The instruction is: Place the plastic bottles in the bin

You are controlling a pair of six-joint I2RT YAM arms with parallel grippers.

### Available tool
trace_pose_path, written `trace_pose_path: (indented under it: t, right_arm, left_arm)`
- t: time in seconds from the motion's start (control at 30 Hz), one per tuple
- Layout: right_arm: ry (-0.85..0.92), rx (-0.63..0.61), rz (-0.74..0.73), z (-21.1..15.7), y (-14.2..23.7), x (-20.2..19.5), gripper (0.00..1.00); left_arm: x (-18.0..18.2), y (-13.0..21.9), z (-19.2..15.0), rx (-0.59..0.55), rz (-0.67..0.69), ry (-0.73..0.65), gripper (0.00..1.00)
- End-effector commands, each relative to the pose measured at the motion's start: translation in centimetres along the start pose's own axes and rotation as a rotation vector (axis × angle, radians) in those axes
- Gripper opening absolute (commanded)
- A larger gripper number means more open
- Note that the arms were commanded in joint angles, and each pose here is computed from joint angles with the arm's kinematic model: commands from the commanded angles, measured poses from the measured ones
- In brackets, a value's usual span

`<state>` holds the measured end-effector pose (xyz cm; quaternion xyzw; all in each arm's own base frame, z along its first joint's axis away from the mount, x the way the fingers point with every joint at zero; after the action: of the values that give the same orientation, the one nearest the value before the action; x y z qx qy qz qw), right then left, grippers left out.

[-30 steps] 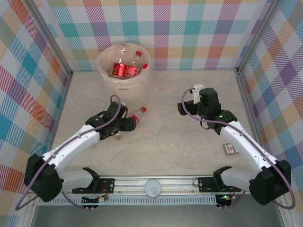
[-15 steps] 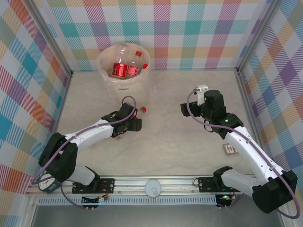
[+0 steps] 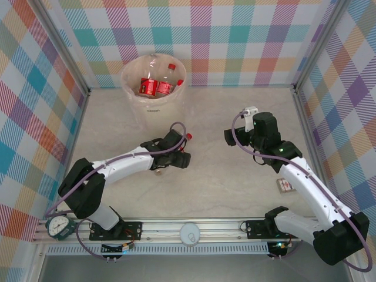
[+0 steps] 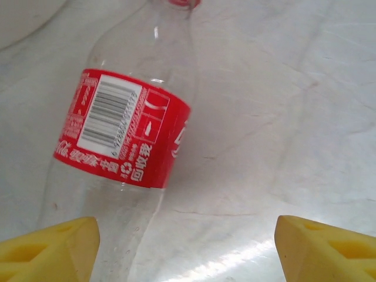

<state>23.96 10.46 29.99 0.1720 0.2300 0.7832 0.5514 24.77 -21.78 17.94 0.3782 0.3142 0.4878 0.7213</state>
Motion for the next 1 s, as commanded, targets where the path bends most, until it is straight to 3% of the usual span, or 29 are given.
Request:
trace_pose_path:
  t: [0.0,0.2,0.53,0.77,0.97]
  right_arm:
    - [-0.02,-0.03,0.015,1.0,0.4,0.0,0.99]
    - [-0.024,-0.021,0.024,0.9,0.2,0.1,0.99]
    - [-0.004,-0.02,-0.011,0.4,0.8,-0.2,0.99]
    - [-0.005,-0.013,-0.008,0.4,0.5,-0.2,0.99]
    - [-0.003,-0.015,-0.014,0.4,0.4,-0.2,0.99]
  left_arm:
    - [-0.4,1.2,1.3,0.01,0.016,-0.031,0.78]
    - [-0.9,-0.6,3.4,0.01,0.107,-0.155,0.82]
    - [-2.5,-5.4,2.5,0.136,0.007,-0.178,0.83]
    - [-2.6,-6.4,2.3,0.159,0.006,-0.171,0.71]
    - [-2.8,-3.9,3.7,0.112,0.001,-0.169,0.66]
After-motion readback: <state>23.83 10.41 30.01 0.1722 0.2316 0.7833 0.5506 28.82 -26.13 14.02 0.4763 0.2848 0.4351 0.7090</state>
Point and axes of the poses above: each hand's point on the last joint's axis, 136 mm out from that joint toward the fingers, its own y axis back along the fingers, its own x axis along the line the jaws close on, z = x × y, the point moved 10 cm from there along y, back along the fingers, and after that the axes turned 1 degree about y, right-handed, at the moved point
